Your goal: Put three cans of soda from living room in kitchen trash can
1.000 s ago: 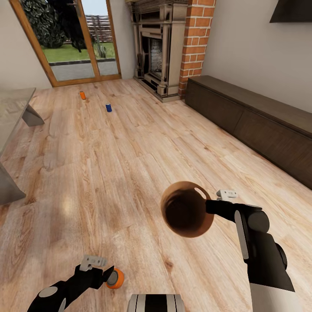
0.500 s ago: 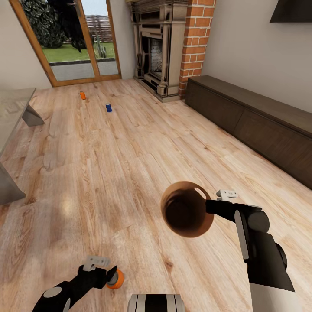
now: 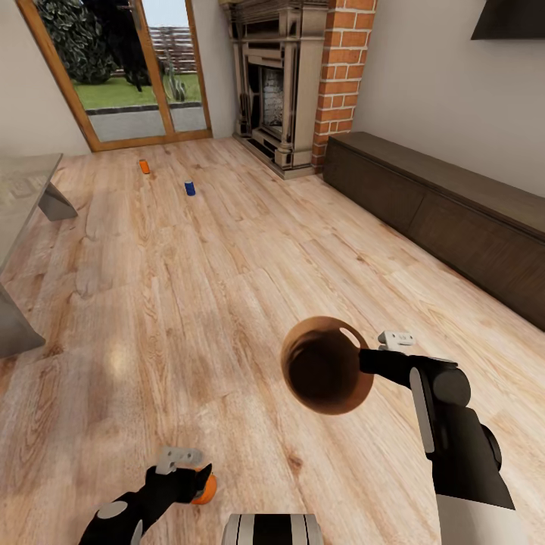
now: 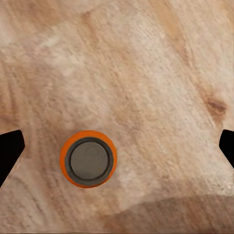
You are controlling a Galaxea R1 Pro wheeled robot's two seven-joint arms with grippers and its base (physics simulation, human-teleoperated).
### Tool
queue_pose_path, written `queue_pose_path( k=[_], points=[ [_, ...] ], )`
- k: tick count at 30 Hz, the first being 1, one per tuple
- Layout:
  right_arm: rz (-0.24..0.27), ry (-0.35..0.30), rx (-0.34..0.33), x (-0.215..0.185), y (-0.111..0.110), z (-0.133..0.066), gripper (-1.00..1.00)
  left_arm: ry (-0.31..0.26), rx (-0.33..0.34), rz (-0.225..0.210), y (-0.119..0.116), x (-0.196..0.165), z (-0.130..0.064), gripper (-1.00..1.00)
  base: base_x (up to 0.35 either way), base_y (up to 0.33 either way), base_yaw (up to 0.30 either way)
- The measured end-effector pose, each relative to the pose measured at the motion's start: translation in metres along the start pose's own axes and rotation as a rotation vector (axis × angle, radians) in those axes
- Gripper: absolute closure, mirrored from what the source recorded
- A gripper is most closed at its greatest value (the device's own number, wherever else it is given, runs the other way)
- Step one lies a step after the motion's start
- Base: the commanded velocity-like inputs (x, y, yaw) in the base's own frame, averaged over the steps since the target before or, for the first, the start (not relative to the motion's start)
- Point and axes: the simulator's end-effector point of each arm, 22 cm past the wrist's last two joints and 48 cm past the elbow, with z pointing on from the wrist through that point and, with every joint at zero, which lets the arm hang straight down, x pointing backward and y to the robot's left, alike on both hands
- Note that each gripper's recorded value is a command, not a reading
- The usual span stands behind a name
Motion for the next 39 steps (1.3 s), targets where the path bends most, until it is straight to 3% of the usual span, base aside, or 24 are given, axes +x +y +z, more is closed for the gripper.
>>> queue_pose_path(
  k=[5, 8, 13, 19, 23, 26, 34, 39],
  points=[
    [0.0, 0.001, 0.0, 0.0, 0.0, 0.0, 1.0, 0.028, -0.064, -0.009, 0.015, 0.005, 0.014, -1.0, 0.0, 0.0, 0.0],
    [0.0, 0.002, 0.0, 0.0, 0.0, 0.0, 1.0, 0.023, -0.064, -0.002, 0.015, 0.006, 0.028, -1.0, 0.0, 0.0, 0.0],
    [0.0, 0.002, 0.0, 0.0, 0.0, 0.0, 1.0, 0.017, -0.061, -0.002, 0.015, 0.006, 0.032, -1.0, 0.0, 0.0, 0.0],
    [0.001, 0.002, 0.0, 0.0, 0.0, 0.0, 1.0, 0.078, -0.042, -0.015, 0.01, 0.019, 0.058, -1.0, 0.0, 0.0, 0.0],
    [0.0, 0.002, 0.001, 0.0, -0.001, 0.0, 1.0, 0.084, -0.046, -0.015, 0.008, 0.023, 0.071, -1.0, 0.0, 0.0, 0.0],
    [-0.002, 0.002, 0.004, 0.0, -0.002, 0.0, 1.0, 0.081, -0.082, -0.011, 0.015, 0.026, 0.075, -1.0, 0.0, 0.0, 0.0],
    [-0.002, 0.002, 0.002, 0.0, -0.001, 0.0, 1.0, 0.096, -0.099, -0.011, 0.019, 0.033, 0.079, -1.0, 0.0, 0.0, 0.0],
    [-0.002, 0.002, 0.002, 0.0, -0.001, 0.0, 1.0, 0.148, -0.126, -0.012, 0.024, 0.048, 0.091, -1.0, 0.0, 0.0, 0.0]
  ],
)
